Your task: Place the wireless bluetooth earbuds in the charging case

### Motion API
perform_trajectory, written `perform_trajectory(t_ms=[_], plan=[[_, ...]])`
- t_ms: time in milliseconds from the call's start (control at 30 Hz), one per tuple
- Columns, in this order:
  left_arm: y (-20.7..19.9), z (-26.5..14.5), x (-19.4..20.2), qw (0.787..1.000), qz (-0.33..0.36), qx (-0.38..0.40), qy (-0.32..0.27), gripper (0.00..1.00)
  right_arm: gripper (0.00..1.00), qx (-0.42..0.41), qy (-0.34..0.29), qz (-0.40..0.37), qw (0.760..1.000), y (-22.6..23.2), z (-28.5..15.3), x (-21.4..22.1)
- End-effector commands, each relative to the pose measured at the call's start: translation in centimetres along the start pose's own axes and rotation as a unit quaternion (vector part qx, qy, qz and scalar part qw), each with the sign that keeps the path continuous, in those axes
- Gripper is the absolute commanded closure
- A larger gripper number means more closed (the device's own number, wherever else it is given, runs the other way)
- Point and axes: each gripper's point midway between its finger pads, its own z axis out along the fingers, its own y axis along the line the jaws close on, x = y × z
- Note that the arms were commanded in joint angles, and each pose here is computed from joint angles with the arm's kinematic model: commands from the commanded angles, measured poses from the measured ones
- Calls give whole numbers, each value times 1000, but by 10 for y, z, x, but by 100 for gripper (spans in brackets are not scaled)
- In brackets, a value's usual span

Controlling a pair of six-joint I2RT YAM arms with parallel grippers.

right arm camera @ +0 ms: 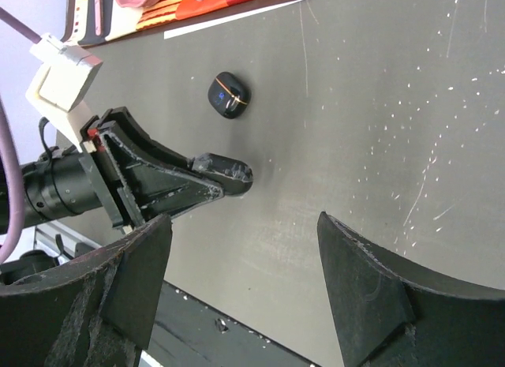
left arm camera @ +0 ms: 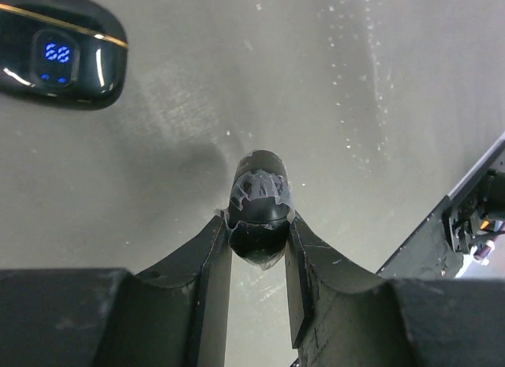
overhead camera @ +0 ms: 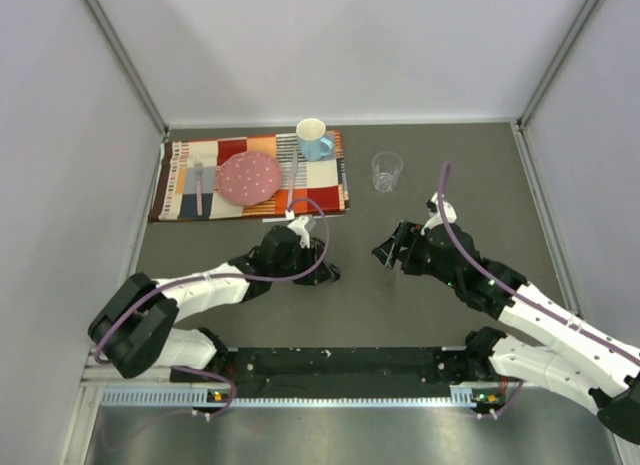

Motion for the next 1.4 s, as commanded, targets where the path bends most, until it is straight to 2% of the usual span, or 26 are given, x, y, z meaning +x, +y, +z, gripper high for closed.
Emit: perform_trajectory(t_ms=[0, 400, 633, 767, 967, 1200, 1367], plan=[[0, 5, -18, 999, -16, -20, -31, 90, 25, -11, -7, 10, 1000, 4, 0, -3], [19, 12, -9, 997, -29, -63, -18, 79, 25, -9, -4, 13, 1000, 2, 1, -1], [27, 12, -6, 996, -39, -85, -14, 70, 25, -9, -4, 14, 1000, 2, 1, 0], [35, 11, -4, 993, -40, -108, -6, 61, 25, -9, -6, 14, 1000, 2, 1, -1], [37, 11, 2, 993, -36, -113, 9, 57, 25, -9, -9, 12, 1000, 3, 1, -3], [41, 6, -3, 991, -33, -129, -3, 51, 25, -8, -8, 12, 1000, 2, 2, -3], [42, 4, -11, 990, -23, -135, -18, 41, 25, -9, -12, -3, 1000, 4, 1, -6]])
